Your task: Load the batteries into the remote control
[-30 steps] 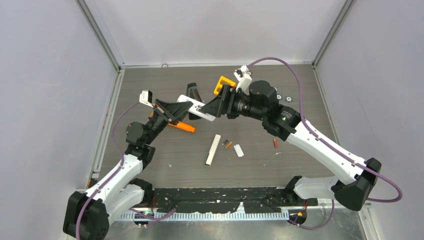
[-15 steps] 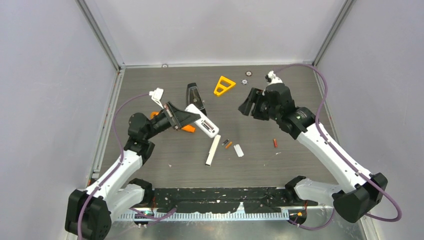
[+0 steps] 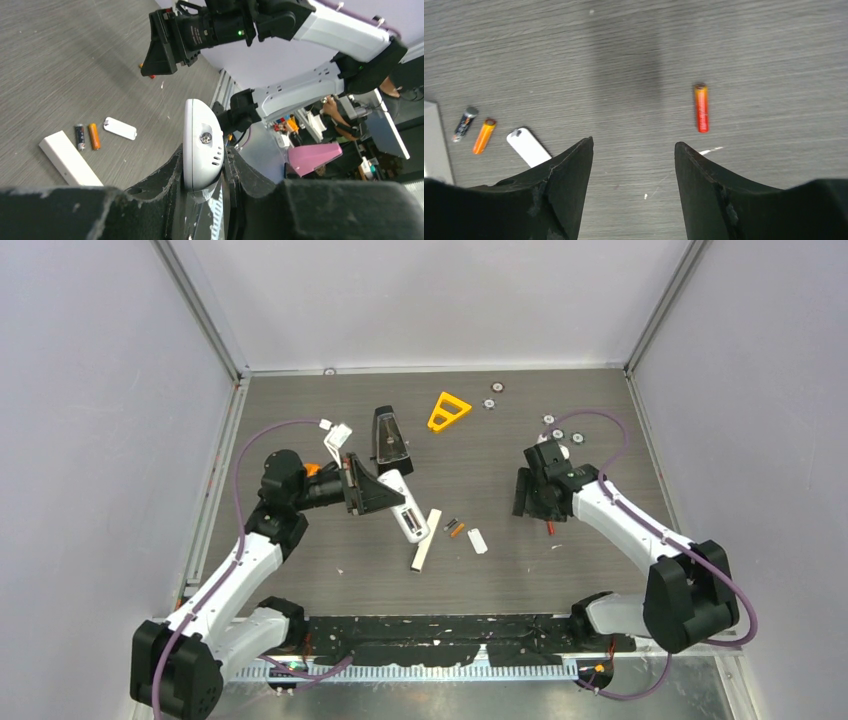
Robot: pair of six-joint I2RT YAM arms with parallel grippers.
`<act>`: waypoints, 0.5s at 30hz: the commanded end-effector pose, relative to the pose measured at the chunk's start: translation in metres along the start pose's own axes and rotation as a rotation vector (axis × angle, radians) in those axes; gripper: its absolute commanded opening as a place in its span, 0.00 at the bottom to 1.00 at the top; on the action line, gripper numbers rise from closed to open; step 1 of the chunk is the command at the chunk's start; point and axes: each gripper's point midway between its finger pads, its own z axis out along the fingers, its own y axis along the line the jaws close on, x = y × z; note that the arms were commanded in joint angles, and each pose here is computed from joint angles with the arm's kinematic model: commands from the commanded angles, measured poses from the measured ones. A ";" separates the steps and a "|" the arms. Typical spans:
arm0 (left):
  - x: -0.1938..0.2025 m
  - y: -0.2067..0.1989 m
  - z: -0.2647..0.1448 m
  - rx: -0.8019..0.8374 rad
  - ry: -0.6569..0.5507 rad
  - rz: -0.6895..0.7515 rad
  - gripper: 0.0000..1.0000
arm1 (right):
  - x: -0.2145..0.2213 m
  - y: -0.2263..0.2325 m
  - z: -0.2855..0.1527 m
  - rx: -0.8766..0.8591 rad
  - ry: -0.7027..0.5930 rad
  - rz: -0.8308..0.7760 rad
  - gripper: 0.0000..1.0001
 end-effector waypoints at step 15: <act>-0.008 0.002 -0.005 -0.069 -0.003 0.117 0.00 | -0.001 0.154 0.003 -0.244 -0.007 -0.153 0.45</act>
